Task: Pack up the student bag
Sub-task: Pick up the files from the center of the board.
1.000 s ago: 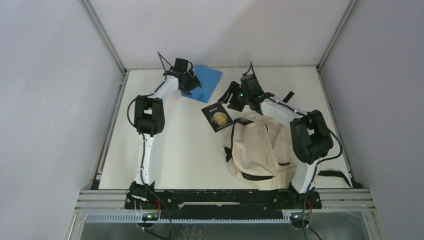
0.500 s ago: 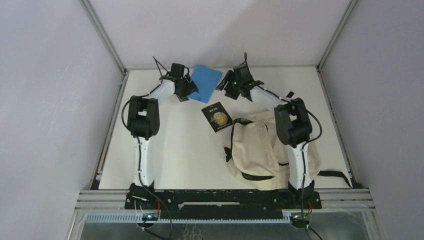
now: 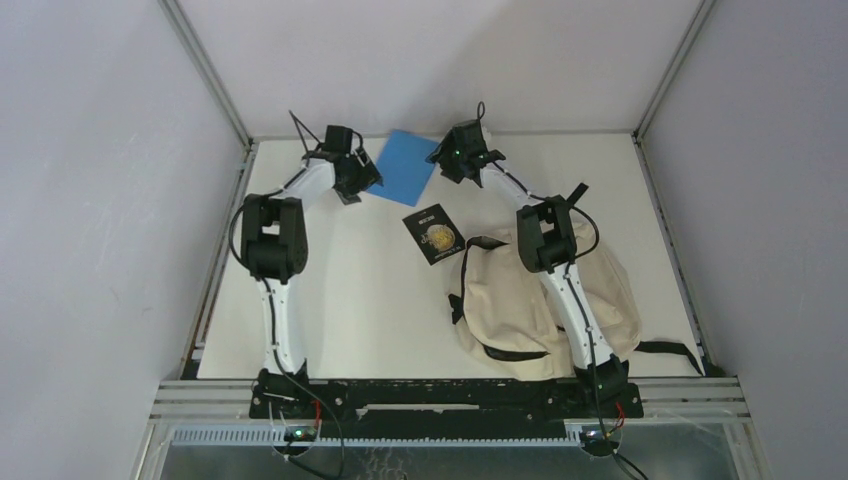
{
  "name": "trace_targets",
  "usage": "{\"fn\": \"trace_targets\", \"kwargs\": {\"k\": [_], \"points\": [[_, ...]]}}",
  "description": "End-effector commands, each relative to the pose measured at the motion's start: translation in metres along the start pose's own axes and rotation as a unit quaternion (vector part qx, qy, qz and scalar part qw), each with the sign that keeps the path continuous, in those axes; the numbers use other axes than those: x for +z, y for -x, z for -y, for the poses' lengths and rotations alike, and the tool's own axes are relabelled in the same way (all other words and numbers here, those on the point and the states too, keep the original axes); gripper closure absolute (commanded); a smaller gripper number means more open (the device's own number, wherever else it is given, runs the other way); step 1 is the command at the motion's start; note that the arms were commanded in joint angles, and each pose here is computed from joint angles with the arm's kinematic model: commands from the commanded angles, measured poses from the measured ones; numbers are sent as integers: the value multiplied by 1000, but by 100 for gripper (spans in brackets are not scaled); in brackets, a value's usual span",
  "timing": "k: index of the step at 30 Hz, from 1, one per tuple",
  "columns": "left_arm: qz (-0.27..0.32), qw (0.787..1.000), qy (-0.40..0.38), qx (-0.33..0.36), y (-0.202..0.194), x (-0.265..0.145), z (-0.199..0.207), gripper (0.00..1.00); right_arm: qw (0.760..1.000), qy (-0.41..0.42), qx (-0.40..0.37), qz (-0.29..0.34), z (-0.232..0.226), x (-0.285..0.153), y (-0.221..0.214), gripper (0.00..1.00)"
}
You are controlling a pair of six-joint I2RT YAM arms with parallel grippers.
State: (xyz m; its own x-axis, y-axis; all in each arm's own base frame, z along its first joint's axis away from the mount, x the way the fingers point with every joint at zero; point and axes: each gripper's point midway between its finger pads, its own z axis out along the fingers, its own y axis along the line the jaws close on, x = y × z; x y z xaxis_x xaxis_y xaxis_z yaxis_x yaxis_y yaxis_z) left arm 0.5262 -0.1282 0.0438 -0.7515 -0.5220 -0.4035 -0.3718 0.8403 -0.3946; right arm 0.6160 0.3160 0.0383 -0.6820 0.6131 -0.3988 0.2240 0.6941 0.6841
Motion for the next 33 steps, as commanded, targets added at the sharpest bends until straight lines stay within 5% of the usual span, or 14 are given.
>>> {"fn": "trace_targets", "kwargs": {"k": [1, 6, 17, 27, 33], "points": [[84, 995, -47, -9, 84, -33, 13, 23, 999, 25, 20, 36, -18, -3, 25, 32], [40, 993, -94, -51, 105, 11, 20, 23, 997, 57, 19, 38, -32, 7, 20, 28], [-14, 982, -174, -66, 80, 52, 52, 25, 987, 161, 25, 1, -67, 19, -7, 26], [-60, 982, -174, -52, 27, 39, 40, 29, 968, 241, -10, -71, -89, -9, -42, 53], [-54, 987, -148, -36, 9, 4, 19, 30, 963, 253, -12, -90, -95, -34, -57, 99]]}}
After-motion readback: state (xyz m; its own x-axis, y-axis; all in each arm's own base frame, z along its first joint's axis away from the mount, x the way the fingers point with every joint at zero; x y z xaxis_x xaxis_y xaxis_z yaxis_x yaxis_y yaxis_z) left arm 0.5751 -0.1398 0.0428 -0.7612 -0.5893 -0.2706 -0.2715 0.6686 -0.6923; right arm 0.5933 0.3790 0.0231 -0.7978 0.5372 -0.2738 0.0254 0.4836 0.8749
